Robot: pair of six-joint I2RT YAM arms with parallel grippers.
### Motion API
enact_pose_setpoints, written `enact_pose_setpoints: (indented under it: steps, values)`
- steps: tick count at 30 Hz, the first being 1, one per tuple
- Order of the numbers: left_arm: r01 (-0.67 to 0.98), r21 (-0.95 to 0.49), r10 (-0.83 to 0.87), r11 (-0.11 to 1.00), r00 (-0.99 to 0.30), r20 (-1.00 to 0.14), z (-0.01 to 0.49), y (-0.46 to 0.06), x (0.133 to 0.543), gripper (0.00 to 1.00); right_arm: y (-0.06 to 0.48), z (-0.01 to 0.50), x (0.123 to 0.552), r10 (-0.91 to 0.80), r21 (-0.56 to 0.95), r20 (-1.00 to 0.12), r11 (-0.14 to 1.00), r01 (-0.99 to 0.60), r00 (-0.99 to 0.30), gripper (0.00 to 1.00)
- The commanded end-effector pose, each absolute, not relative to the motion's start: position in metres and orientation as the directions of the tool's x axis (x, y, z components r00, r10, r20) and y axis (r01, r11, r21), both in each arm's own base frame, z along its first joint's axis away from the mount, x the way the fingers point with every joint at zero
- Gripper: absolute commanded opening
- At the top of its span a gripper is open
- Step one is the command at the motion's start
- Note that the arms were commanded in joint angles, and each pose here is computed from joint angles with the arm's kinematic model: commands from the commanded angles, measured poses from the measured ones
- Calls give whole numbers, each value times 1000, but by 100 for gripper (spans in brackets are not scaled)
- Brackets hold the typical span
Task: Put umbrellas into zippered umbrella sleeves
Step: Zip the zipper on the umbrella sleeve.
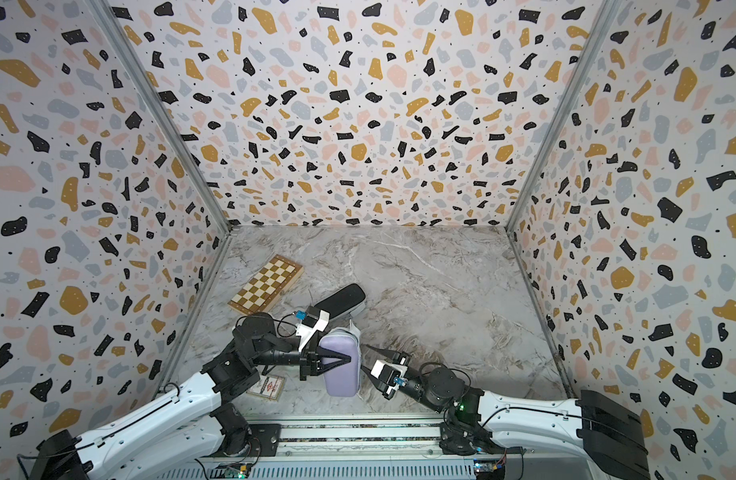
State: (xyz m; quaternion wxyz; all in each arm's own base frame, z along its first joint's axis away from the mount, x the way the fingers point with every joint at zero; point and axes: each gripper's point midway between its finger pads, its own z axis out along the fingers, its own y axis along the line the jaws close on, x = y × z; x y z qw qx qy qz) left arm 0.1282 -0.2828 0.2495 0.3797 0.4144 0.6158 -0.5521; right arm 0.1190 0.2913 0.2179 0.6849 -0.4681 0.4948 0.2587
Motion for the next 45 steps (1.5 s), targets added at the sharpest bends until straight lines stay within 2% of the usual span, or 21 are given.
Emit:
enact_pose_setpoints:
  steps: [1,4,8,10,20,26,32,45]
  values:
    - [962,-271,-7,17,-271,-962,287,-286,132,0,296,237,111,-56,-409,-903,420,-810,427,35]
    - [962,-274,-5,14,-274,-962,287,-287,133,0,295,242,111,-52,-420,-896,427,-801,442,22]
    - [960,-278,-1,20,-278,-961,284,-287,134,0,294,242,111,-54,-425,-893,429,-797,448,16]
    - [960,-281,3,22,-281,-960,283,-288,135,0,294,241,111,-59,-430,-891,426,-796,450,10]
    - [951,-303,-2,56,-303,-953,283,-289,142,0,290,236,115,-92,-434,-892,442,-785,442,0]
    - [911,-381,-57,158,-377,-925,289,-289,165,0,295,216,125,-181,-449,-892,445,-775,414,0]
    - [877,-408,-113,253,-392,-913,300,-282,184,0,293,196,135,-254,-462,-887,465,-755,386,0]
    - [810,-425,-211,404,-370,-905,320,-262,213,0,297,176,122,-234,-407,-912,400,-821,338,0]
